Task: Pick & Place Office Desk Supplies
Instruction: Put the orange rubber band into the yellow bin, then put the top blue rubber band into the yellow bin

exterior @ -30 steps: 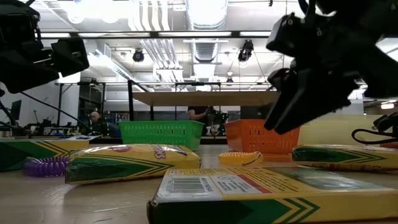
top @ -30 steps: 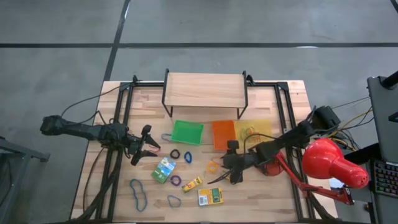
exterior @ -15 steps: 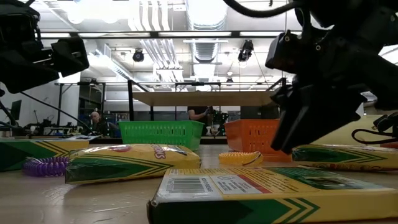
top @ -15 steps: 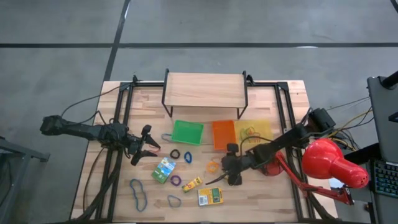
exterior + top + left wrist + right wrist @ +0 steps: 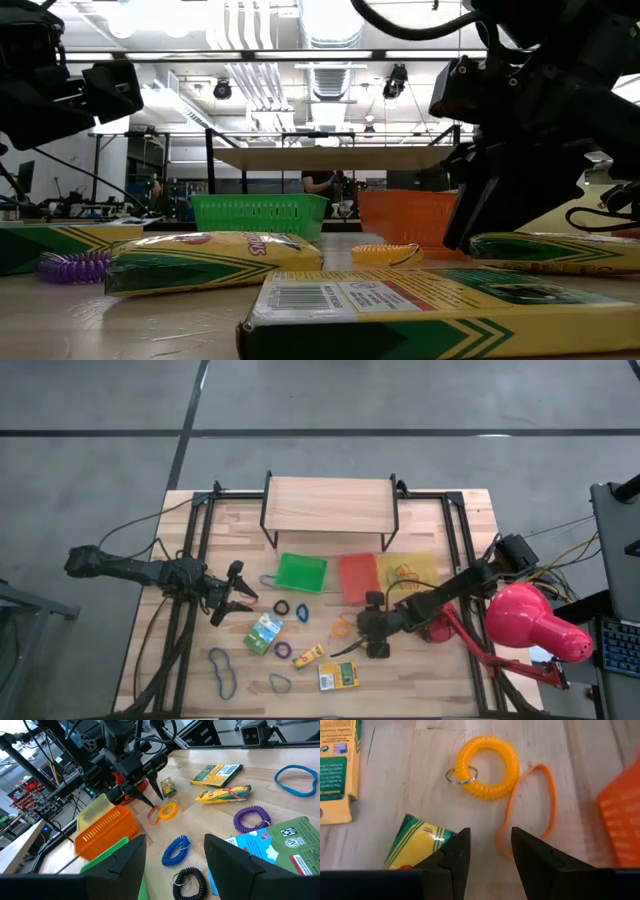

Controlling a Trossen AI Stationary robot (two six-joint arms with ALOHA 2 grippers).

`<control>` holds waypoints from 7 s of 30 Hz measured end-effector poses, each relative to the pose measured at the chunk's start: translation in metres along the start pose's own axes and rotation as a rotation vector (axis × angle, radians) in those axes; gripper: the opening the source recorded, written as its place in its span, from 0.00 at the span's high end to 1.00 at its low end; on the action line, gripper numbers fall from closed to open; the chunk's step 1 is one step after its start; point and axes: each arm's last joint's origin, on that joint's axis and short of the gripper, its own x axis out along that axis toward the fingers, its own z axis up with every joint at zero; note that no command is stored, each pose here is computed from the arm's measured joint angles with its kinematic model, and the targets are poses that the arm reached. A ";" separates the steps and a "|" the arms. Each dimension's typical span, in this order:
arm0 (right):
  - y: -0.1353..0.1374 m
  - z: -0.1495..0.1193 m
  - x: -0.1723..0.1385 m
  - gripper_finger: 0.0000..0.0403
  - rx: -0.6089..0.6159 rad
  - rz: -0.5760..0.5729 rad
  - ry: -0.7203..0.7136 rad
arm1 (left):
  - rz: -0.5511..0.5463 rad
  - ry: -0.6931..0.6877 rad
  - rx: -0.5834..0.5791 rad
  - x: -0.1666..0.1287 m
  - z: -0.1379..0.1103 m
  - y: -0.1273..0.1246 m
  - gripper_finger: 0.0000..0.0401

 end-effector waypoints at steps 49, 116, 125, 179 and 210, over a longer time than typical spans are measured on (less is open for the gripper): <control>0.001 0.005 -0.003 0.98 -0.063 0.005 -0.024 | 0.000 0.000 0.000 0.000 0.000 0.000 0.49; 0.029 0.058 -0.118 0.98 0.497 -0.648 0.013 | 0.000 0.000 0.000 0.000 0.000 0.000 0.49; 0.013 0.042 -0.126 0.98 0.535 -0.750 0.006 | 0.000 0.000 0.000 0.000 0.000 0.000 0.49; -0.063 -0.046 -0.112 0.72 0.823 -0.560 -0.205 | 0.000 0.000 0.000 0.000 0.000 0.000 0.49; -0.037 -0.003 -0.111 0.68 -0.073 -0.265 -0.805 | 0.000 0.000 0.000 0.000 0.000 0.000 0.49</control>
